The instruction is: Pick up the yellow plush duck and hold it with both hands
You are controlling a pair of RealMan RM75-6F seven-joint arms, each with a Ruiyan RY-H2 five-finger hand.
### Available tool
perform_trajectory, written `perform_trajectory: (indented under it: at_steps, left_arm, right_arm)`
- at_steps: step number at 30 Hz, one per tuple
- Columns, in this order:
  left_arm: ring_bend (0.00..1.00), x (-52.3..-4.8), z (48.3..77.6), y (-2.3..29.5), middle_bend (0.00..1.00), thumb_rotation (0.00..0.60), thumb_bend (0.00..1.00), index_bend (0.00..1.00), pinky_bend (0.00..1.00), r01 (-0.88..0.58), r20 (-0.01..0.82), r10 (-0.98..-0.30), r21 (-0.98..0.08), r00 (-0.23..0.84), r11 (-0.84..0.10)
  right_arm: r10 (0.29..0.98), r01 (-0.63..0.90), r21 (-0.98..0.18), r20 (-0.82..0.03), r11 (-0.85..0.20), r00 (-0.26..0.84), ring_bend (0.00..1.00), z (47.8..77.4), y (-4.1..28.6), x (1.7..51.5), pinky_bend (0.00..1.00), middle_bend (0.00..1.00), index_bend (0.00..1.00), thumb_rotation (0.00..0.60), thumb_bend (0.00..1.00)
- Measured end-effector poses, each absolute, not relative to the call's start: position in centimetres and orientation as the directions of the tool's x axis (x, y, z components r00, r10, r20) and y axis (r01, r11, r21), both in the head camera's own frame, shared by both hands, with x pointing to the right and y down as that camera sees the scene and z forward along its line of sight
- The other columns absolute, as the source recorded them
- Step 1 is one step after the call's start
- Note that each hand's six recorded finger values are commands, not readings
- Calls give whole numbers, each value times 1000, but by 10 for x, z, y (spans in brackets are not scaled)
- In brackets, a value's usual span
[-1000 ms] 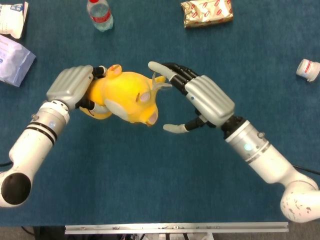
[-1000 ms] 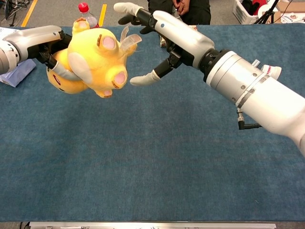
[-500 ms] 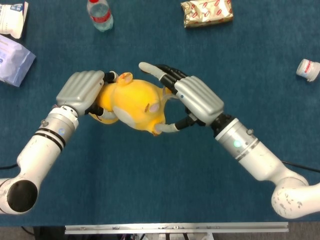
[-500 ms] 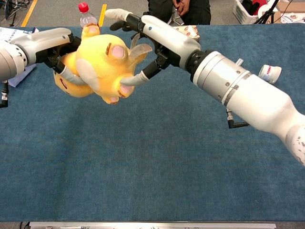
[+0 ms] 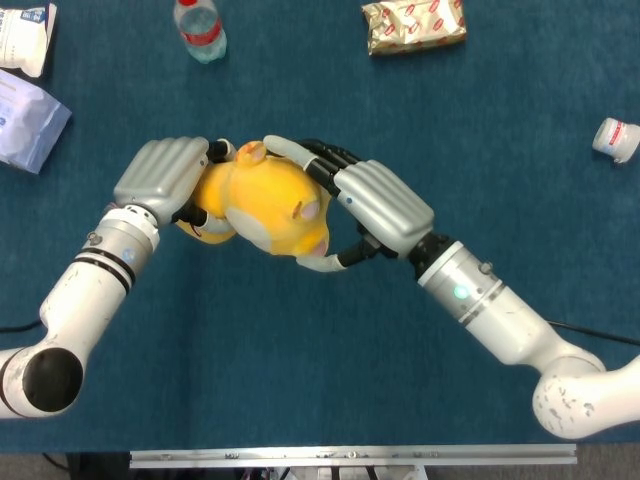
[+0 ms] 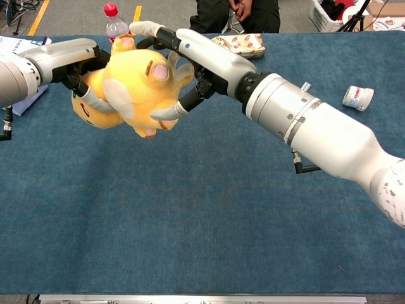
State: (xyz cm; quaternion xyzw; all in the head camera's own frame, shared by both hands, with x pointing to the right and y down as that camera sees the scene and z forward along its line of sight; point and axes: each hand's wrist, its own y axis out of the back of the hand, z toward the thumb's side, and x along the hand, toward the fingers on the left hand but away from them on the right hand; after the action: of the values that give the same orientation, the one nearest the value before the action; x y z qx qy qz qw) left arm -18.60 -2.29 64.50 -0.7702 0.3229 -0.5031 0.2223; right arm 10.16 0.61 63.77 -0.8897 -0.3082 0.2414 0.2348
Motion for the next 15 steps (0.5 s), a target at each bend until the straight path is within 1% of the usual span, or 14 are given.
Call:
perform_trajectory:
  at_steps: [4,6,8,11,14,15]
  left_arm:
    - [445,-186,644,-25,472,600,262,465,687,-270,629,-724,-672,281,-689]
    - [445,-186,644,-25,472,600,262,465,687,-267,628,-725,-674,283,-689]
    - [444,-186,643,-26,472,600,262,465,687,-267,627,-725,-675,285,-688]
    - [443,-186,641,-26,471,600,262,465,687,-267,625,-726,-676,286,-687]
    - [442,-185,640,-26,471,600,263,464,687,-269,625,-724,-673,292,-689]
    - [441,-185,639,-25,471,600,262,464,687,-269,624,-723,-672,295,-690]
  right_arm:
    - [656,435,-551,-302,-712,691,81,640,5,100,143,134,0,600,139]
    - [653,436,-541,-311,-719,691,83,641,4,100,147,149,5,600,166]
    - [650,441,-527,-319,-727,690,96,642,2,100,159,171,33,600,207]
    - [653,445,-526,-321,-725,686,139,641,-1,100,195,213,110,600,262]
    - [656,444,-529,-324,-723,681,193,642,-2,100,229,261,176,600,365]
    - [657,443,-532,-325,-722,680,216,642,-3,100,245,275,201,600,426]
